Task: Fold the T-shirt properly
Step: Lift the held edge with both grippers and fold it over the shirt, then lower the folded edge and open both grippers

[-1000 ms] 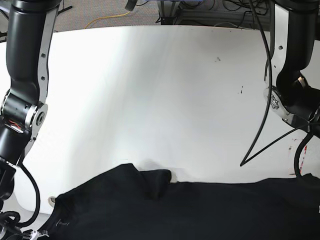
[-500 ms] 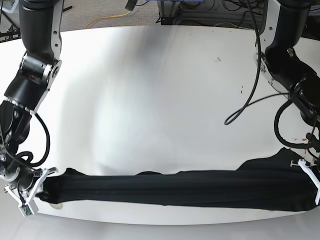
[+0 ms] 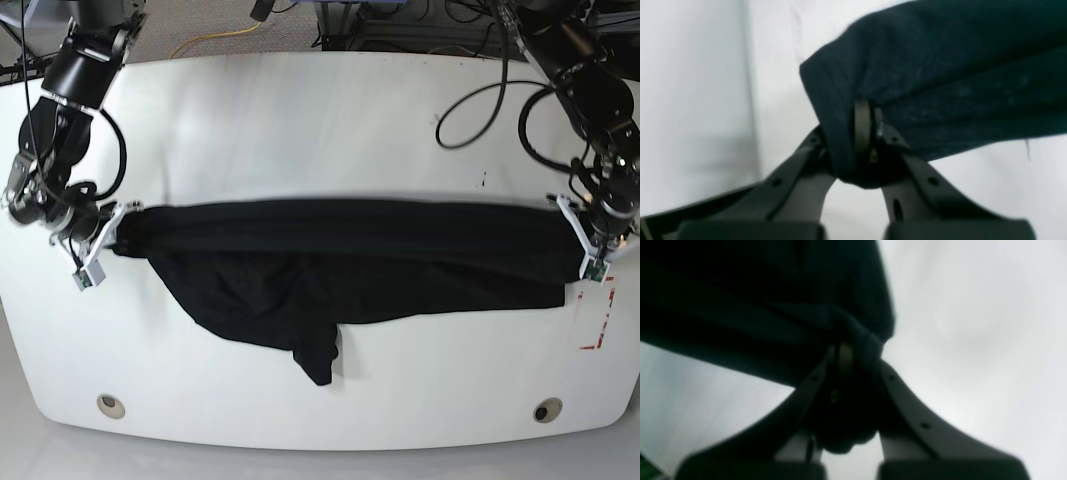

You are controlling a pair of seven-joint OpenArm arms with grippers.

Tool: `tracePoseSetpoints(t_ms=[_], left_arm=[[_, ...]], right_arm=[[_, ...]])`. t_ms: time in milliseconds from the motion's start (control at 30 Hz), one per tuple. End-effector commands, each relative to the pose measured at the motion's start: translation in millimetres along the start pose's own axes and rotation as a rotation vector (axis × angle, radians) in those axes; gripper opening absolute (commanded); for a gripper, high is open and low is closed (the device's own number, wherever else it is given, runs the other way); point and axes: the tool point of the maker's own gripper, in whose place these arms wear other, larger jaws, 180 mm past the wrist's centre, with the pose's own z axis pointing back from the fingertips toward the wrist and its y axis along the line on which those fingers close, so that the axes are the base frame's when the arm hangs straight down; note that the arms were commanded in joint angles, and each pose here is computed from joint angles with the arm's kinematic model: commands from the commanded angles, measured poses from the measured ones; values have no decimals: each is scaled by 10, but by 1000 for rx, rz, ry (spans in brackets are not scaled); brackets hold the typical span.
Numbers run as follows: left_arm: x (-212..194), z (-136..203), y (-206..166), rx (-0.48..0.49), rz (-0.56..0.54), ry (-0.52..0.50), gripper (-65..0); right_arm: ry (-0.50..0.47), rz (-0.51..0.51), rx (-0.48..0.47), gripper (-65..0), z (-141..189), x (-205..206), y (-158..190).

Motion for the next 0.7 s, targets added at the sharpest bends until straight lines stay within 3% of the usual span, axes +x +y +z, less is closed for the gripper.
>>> tracePoseSetpoints(t_ms=[0, 300, 667], left_arm=[[-42, 66, 99, 36, -1, -19, -650], [-571, 134, -66, 4, 31, 64, -650], [-1002, 224, -181, -28, 14, 168, -640]], right_arm=[[-37, 4, 8, -650, 70, 36, 0], [19, -75, 125, -650, 33, -485, 282], [103, -116, 159, -650, 75, -932, 406]])
